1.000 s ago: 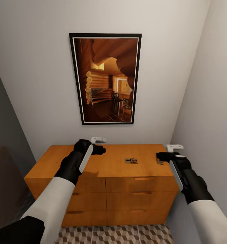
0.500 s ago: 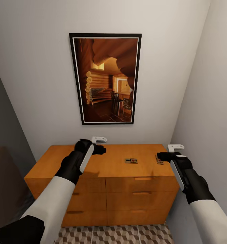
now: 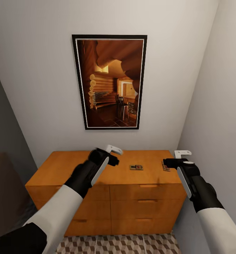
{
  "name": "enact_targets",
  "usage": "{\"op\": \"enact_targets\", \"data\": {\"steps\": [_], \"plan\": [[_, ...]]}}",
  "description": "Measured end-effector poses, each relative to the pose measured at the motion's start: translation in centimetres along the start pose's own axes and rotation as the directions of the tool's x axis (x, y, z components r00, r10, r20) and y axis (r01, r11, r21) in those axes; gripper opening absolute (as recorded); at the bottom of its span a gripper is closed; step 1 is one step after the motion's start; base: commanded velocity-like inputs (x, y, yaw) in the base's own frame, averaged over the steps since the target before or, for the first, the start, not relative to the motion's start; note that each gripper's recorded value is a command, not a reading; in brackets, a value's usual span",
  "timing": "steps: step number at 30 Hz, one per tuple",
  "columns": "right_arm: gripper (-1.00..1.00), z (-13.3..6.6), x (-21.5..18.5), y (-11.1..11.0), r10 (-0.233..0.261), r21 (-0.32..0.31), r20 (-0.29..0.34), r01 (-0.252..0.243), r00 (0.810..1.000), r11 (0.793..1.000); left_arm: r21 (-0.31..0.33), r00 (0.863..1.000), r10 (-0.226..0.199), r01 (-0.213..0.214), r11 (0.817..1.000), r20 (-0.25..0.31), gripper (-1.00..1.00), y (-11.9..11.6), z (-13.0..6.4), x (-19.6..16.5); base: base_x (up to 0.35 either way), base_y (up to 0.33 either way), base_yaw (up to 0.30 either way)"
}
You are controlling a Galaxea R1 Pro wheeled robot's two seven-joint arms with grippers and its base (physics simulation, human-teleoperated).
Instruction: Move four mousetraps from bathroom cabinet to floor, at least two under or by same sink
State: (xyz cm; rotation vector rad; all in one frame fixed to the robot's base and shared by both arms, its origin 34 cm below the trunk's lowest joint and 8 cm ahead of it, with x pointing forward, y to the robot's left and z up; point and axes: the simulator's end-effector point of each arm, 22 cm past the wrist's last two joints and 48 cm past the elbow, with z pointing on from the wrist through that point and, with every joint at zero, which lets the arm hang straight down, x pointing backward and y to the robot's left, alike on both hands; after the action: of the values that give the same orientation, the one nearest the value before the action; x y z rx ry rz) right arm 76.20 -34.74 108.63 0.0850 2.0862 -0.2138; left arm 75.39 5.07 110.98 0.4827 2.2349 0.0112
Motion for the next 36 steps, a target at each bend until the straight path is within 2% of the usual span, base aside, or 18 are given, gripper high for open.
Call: {"op": "enact_targets", "data": {"steps": [3,10,36], "plan": [[1.00,0.0,0.0,0.0,0.000,0.000,0.000,0.000,1.000,1.000,0.001,0.999,0.038,-0.038,0.999,0.001,1.00,-0.9,0.0,0.0,0.000,0.000,0.000],[1.00,0.0,0.0,0.0,-0.001,-0.001,0.000,0.001,1.000,1.000,0.002,0.998,0.068,-0.068,0.998,0.003,1.00,-1.5,-0.1,0.1,0.000,0.000,0.000],[1.00,0.0,0.0,0.3,-0.005,-0.004,0.000,0.005,1.000,1.000,0.012,0.998,0.061,-0.061,0.998,0.018,1.00,-1.8,0.0,-0.2,0.000,0.000,0.000]]}}
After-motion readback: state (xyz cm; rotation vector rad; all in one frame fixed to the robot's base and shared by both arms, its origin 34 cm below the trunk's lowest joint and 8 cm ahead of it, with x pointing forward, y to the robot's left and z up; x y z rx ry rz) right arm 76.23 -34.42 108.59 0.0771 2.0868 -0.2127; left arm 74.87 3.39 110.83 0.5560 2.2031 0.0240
